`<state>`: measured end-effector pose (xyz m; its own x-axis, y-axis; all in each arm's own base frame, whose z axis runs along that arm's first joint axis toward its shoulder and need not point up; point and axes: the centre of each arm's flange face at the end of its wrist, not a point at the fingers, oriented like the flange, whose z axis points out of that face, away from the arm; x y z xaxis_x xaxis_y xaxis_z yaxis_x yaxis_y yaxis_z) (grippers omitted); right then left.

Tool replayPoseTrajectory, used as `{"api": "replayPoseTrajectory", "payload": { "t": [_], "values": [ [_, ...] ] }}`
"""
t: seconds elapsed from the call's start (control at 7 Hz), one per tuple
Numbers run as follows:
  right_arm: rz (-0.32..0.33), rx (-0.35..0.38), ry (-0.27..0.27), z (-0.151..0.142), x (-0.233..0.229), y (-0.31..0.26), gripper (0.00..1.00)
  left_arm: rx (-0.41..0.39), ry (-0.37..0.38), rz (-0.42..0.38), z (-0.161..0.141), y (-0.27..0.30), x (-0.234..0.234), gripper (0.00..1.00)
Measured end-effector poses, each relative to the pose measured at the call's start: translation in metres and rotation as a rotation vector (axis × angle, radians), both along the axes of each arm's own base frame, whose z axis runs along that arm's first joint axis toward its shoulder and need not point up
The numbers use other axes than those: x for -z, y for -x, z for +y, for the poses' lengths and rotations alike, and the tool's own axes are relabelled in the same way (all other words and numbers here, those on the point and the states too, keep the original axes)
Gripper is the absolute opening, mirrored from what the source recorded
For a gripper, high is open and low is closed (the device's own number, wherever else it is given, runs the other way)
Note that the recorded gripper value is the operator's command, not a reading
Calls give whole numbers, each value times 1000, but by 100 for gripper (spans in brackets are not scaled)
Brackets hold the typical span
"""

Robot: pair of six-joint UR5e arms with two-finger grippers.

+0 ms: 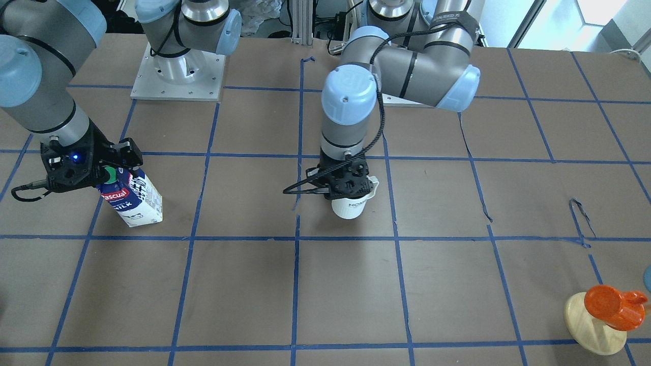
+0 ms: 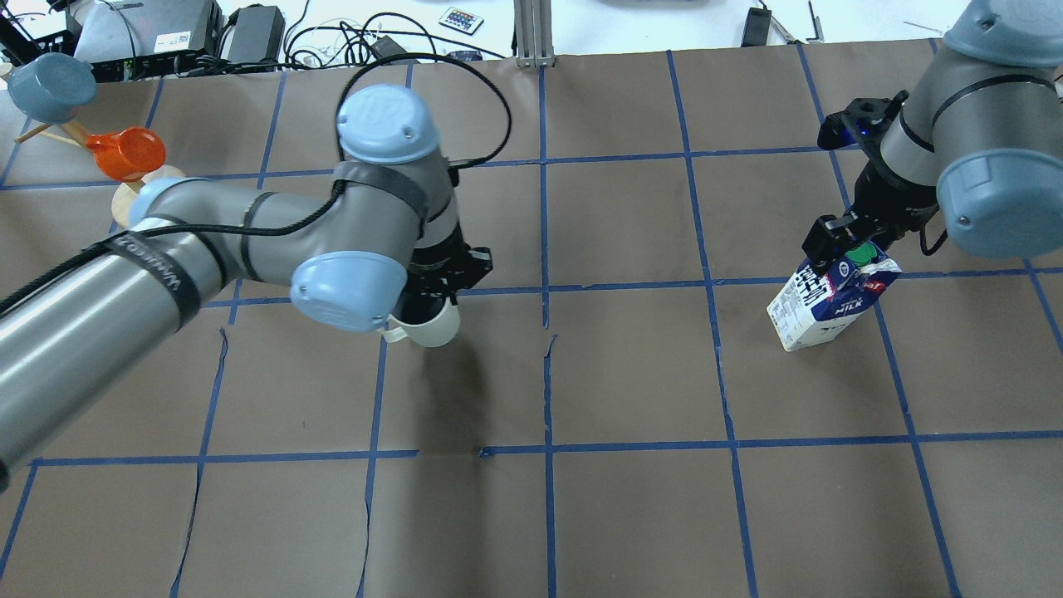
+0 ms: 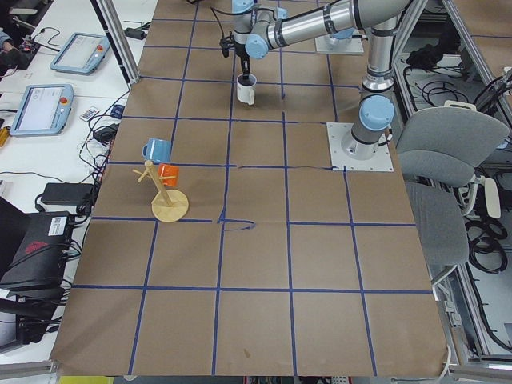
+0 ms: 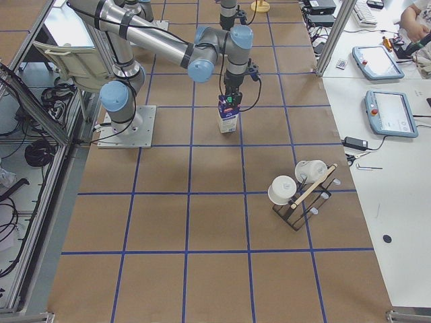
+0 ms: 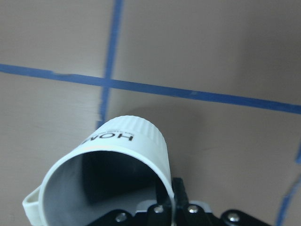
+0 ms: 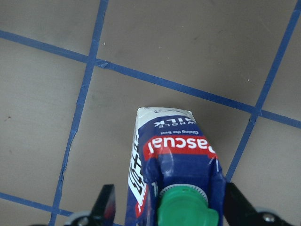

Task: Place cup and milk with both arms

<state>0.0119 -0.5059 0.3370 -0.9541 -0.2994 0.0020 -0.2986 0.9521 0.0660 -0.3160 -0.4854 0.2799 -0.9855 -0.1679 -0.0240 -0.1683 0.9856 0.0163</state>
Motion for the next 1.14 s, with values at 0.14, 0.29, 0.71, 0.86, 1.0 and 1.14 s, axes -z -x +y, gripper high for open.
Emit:
{"api": "replayPoseTrajectory", "payload": {
  "t": [0.14,0.29,0.71,0.86,1.0,1.14],
  "values": [
    [1,3,-1,0,0,1,57,-20,-1,0,10,37,8,0],
    [0,10,-1,0,0,3,43,-40,-3,-3,19,64,17,0],
    [-5,23,3,-1,-2,6,28,-67,-11,-11,38,105,36,99],
    [-5,25,12,-3,-6,7,28,-79,-16,-8,40,108,38,100],
    [-4,26,21,-5,-10,7,28,-86,-22,16,41,110,34,100],
    [-2,29,31,-7,-16,8,28,-89,-22,51,40,111,21,100]
  ]
}}
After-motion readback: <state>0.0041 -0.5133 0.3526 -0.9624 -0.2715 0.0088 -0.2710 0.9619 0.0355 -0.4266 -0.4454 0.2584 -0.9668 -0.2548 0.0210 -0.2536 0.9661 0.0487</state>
